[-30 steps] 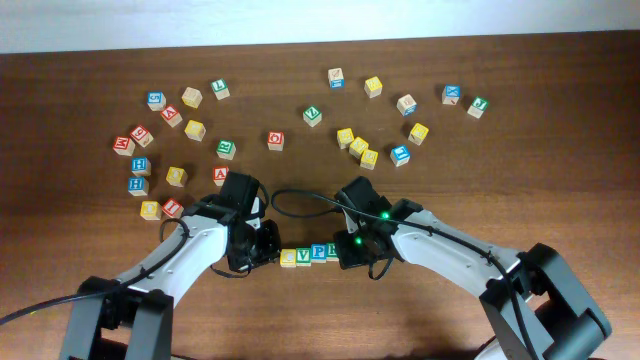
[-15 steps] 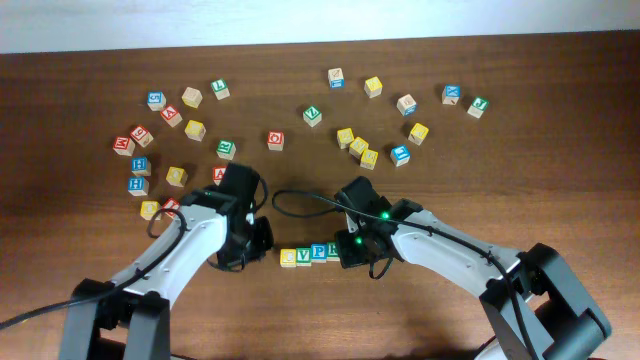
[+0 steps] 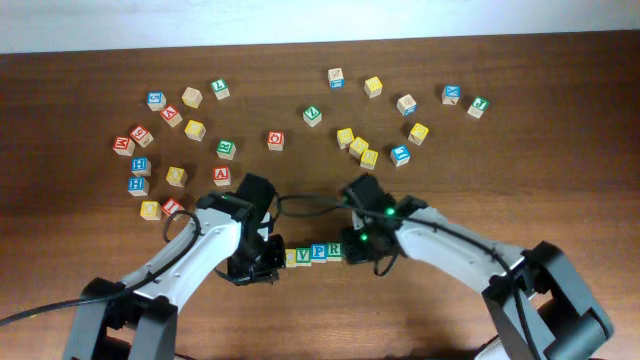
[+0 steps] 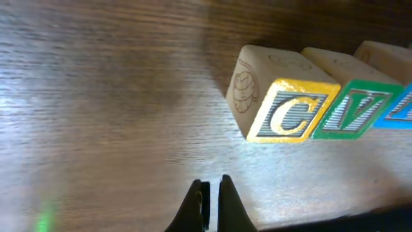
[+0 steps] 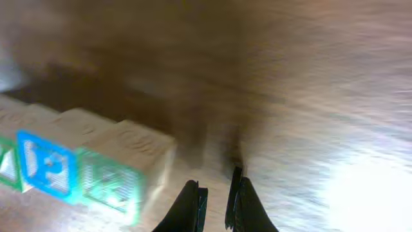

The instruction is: Spell out CVPR

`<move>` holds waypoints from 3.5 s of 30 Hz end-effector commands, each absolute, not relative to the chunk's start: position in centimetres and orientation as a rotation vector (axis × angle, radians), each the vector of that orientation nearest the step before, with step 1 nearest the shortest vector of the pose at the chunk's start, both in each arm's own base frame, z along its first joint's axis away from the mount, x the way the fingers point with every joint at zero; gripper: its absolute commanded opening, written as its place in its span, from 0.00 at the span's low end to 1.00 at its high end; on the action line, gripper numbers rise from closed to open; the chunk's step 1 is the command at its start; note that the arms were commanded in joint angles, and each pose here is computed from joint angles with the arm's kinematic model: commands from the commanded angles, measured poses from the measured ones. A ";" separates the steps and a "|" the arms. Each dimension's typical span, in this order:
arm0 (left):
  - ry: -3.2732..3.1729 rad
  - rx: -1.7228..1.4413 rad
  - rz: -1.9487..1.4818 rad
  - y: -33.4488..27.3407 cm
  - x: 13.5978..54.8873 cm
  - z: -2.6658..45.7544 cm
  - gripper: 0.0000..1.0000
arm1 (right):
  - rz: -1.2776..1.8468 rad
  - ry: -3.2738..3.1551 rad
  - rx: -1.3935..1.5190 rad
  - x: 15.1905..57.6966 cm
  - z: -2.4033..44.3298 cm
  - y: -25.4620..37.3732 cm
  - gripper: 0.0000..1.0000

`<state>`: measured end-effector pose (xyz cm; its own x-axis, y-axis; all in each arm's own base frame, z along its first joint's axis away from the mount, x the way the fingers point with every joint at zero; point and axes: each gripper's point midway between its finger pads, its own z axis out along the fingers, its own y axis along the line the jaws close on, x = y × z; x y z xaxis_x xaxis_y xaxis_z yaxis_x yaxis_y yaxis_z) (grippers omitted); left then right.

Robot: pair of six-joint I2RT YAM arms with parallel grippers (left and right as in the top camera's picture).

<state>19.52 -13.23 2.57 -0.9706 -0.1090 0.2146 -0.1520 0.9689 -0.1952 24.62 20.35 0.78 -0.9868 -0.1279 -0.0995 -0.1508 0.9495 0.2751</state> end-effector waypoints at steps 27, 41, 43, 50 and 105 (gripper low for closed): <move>-3.006 0.171 0.415 -15.9 20.5 -0.3 0.00 | 0.495 3.035 0.055 27.3 0.8 15.8 0.11; -2.961 0.151 0.581 -18.2 20.4 0.4 0.00 | 0.486 3.036 0.057 27.3 0.7 15.7 0.11; -2.967 0.149 0.596 -18.4 20.7 0.5 0.00 | 0.485 3.038 0.057 27.2 0.7 15.7 0.12; -2.968 0.158 0.599 -18.4 20.8 0.5 0.00 | 0.485 3.038 0.057 27.2 0.7 15.7 0.12; -3.002 0.129 0.737 -21.8 21.9 1.5 0.00 | 0.502 3.065 0.059 26.6 0.7 15.8 0.11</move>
